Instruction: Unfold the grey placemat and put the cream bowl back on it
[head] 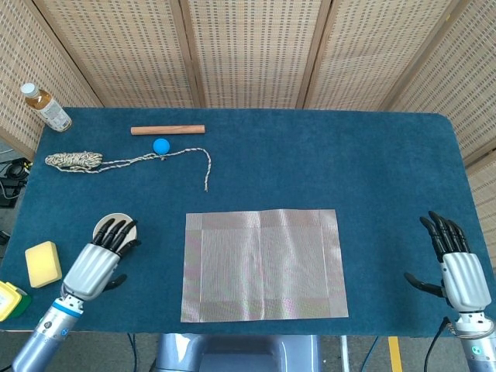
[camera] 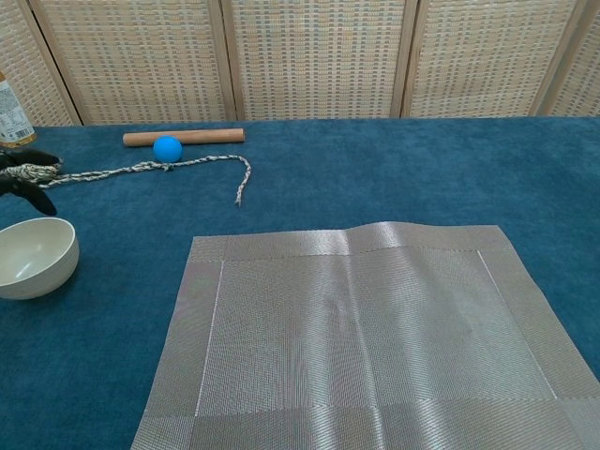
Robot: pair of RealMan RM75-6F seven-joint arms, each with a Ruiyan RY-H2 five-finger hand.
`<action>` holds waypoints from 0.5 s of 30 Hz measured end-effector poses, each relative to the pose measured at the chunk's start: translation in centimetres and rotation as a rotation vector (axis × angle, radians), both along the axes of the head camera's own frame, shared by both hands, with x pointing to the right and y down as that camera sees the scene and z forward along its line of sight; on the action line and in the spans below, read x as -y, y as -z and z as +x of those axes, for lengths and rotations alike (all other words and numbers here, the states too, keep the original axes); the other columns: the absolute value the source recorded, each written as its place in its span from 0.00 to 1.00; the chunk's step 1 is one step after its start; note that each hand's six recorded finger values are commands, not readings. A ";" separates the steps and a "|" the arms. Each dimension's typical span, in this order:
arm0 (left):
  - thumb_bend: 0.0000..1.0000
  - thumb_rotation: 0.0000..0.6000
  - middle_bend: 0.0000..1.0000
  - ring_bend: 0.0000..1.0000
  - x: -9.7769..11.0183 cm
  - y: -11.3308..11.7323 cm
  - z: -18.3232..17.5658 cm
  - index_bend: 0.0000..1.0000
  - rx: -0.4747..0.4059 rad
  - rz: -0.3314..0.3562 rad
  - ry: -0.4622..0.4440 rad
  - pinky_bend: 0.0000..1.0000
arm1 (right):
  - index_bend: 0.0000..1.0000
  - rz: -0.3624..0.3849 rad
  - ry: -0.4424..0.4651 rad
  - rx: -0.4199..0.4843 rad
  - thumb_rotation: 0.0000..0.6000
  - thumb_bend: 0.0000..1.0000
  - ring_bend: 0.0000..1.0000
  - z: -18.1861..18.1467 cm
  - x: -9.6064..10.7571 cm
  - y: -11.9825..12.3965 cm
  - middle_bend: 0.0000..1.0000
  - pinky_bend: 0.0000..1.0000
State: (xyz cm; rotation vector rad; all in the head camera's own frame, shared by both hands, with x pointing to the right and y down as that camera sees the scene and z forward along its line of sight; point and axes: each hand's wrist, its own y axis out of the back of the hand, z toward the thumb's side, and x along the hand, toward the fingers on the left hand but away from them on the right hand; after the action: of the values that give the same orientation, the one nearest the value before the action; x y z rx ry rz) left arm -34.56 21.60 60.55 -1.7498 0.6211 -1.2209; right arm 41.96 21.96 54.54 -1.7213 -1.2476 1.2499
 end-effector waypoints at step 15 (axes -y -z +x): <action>0.20 1.00 0.00 0.00 2.1 -5.8 -7.2 0.45 0.148 -0.036 0.191 0.00 | 0.00 -0.017 0.010 -0.007 1.00 0.20 0.00 -0.3 -0.2 -0.4 0.00 0.00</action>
State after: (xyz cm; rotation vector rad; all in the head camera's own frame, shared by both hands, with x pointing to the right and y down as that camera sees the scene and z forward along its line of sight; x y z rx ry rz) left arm -41.81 19.55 66.32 -1.6406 0.6937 -1.4870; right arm 41.66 22.15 54.92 -1.7314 -1.2259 1.2631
